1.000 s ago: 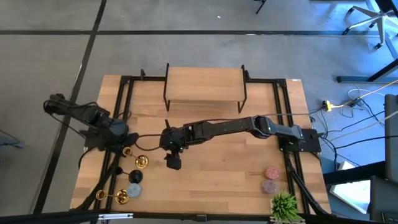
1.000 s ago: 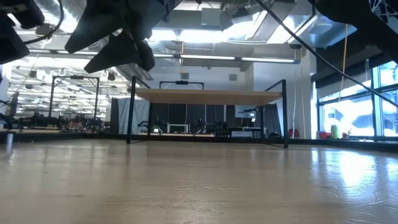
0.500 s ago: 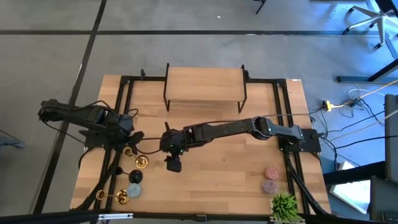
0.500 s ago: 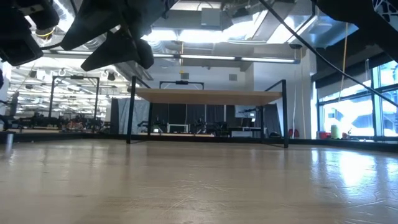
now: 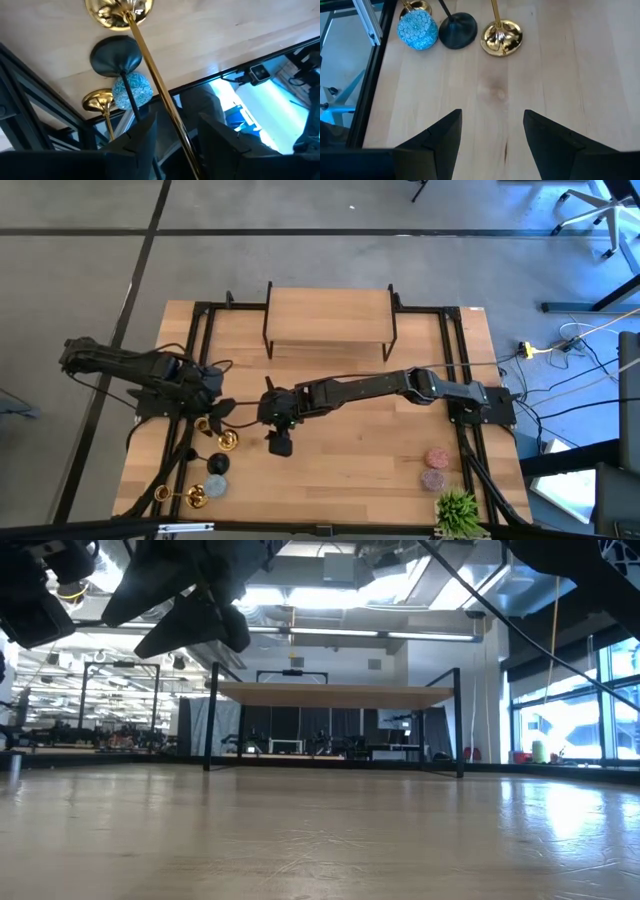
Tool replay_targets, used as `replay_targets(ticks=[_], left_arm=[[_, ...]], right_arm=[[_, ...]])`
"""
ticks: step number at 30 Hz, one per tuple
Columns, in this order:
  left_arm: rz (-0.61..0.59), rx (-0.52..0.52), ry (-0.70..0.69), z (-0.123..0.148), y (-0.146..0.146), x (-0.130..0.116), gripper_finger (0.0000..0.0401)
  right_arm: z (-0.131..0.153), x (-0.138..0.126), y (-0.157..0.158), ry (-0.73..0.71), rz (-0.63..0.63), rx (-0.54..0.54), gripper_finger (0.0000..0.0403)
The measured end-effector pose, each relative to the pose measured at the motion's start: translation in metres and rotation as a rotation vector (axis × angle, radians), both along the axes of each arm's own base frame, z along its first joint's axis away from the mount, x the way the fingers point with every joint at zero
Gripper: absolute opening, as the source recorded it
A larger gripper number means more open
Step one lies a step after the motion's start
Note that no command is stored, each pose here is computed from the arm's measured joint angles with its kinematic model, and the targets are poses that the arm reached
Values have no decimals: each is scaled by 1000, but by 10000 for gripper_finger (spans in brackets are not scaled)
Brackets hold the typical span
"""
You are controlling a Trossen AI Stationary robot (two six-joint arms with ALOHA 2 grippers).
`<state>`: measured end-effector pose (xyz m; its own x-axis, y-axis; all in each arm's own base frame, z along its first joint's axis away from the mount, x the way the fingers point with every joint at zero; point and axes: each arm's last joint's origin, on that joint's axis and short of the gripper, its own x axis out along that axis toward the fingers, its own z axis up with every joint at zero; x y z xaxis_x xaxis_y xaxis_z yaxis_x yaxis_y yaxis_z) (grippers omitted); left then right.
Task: Pick & Place candle stick holders
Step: Put the gold brass candlestick on the shelf
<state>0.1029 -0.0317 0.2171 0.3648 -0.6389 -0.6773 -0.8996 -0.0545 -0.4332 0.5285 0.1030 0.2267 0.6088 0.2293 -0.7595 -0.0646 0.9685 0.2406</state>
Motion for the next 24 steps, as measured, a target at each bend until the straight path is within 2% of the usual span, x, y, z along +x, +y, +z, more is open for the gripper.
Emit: replay_targets(ticks=[9,12,18,22,24], left_arm=[[-52,39,-42,-1,0,3,15],[-59,43,-77,0,0,5,13],[-51,76,-256,7,6,15,13],[-31,109,-327,10,11,20,13],[-38,121,-372,12,14,22,13]], right_arm=[[-3,-3,-1,41,-4,0,218],[-4,-4,-1,63,-4,-4,218],[-4,-14,-2,153,7,-6,218],[20,-25,-5,153,-13,-43,218],[35,-34,-6,150,-27,-96,218]])
